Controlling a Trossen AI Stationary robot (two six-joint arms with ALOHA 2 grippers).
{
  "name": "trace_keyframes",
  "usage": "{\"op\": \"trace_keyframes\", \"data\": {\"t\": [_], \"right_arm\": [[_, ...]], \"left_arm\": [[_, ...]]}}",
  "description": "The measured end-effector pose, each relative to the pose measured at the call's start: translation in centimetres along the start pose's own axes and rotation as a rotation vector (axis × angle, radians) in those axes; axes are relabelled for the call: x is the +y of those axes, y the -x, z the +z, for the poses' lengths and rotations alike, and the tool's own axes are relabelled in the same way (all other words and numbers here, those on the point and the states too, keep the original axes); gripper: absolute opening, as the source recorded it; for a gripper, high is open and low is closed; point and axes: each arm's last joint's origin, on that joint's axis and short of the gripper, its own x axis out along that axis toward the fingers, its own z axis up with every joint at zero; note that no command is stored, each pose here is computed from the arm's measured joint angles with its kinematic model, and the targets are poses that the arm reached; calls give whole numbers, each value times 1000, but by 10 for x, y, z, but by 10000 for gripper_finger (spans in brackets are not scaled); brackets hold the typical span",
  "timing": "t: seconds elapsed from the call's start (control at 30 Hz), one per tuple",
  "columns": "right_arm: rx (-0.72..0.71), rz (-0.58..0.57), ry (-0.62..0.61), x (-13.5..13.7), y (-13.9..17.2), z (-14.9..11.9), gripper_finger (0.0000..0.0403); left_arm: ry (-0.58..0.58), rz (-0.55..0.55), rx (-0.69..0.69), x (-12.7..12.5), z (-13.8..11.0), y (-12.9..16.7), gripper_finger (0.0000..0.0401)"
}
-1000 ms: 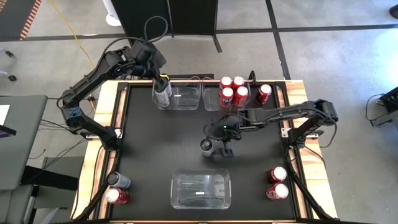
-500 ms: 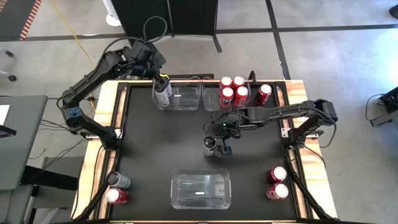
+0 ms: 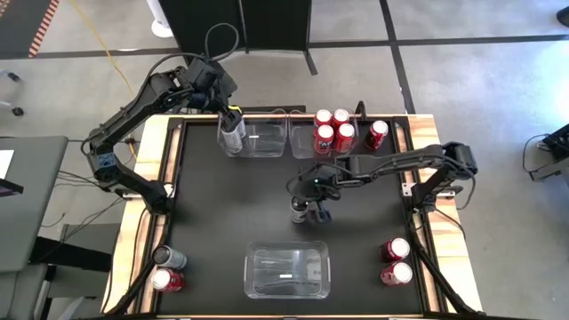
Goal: Sort soda cans
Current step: Put the top white soda can into the top left transparent bin
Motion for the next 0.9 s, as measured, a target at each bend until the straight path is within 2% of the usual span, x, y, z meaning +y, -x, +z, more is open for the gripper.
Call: {"op": "trace_keyframes", "data": {"t": [0.13,0.33,0.5,0.67,0.9], "right_arm": [[25,34,-4,-1,-10,-4,358],[12,39,-1,-1,-9,-2,305],[16,38,-6,-2,-8,-3,269],[32,29,10,-8,-2,0,262],[-4,-21,51,-26,20,20,262]], "left_arm": [[11,0,0,0,0,0,348],[47,0,0,0,0,0,348],[129,0,20,0,-2,0,348],[152,1,65,0,-6,0,348],[177,34,111,1,-10,6,348]]}}
